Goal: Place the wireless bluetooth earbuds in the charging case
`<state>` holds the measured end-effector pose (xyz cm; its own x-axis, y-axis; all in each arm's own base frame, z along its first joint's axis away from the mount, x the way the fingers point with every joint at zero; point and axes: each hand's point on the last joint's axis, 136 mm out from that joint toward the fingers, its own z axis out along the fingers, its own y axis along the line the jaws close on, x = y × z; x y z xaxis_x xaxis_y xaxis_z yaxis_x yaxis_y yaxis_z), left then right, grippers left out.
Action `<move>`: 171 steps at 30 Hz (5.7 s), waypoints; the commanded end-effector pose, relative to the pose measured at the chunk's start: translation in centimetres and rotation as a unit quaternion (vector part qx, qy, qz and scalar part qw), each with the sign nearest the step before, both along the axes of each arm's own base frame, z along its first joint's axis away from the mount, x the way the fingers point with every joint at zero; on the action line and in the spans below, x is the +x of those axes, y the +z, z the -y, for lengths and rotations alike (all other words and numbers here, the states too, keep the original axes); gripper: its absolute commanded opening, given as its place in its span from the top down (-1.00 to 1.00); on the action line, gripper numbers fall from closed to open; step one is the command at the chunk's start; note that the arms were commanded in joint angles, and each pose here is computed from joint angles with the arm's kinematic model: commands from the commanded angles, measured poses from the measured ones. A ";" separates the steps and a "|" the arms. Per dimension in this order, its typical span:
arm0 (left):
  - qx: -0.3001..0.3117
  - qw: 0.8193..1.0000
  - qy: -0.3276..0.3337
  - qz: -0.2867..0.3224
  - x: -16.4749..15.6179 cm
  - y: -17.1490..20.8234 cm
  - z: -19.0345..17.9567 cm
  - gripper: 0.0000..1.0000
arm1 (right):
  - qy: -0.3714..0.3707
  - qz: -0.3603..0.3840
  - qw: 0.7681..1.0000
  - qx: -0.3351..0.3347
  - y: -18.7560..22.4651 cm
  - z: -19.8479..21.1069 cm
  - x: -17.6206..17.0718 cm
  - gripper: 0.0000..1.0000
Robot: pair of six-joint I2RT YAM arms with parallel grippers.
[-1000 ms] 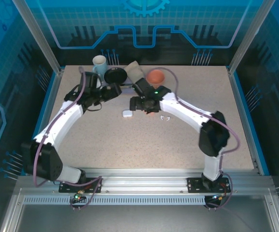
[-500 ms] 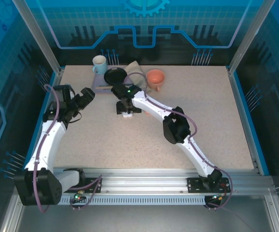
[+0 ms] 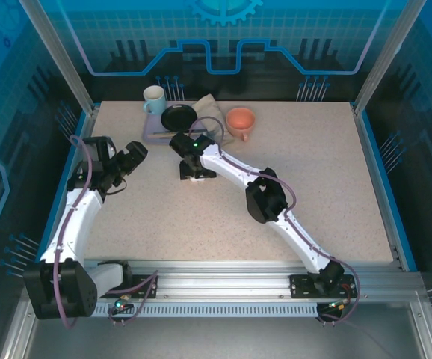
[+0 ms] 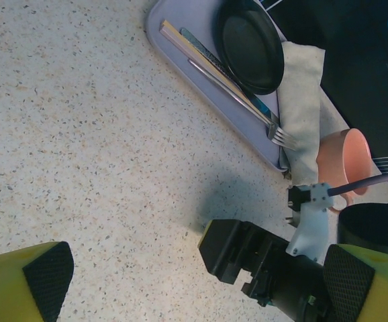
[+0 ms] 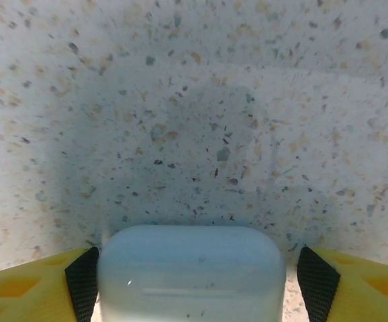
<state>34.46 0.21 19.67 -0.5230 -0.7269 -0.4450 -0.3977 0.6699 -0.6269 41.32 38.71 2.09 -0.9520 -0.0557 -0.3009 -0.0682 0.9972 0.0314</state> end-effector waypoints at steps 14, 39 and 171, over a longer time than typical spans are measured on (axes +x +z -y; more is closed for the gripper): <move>-0.015 1.000 -0.007 0.015 -0.2 0.3 0.3 -0.98 | -0.011 -0.019 1.000 -0.016 -1.9 0.0 -0.9 -0.26; -0.066 0.995 -0.069 -0.018 -0.8 -2.4 5.2 -0.98 | -0.065 -0.020 0.997 0.025 2.5 5.0 -9.9 -0.36; -0.116 0.937 -0.294 0.147 -3.7 -5.4 19.9 -0.97 | -0.298 -0.033 0.923 0.241 7.7 9.1 -7.5 0.20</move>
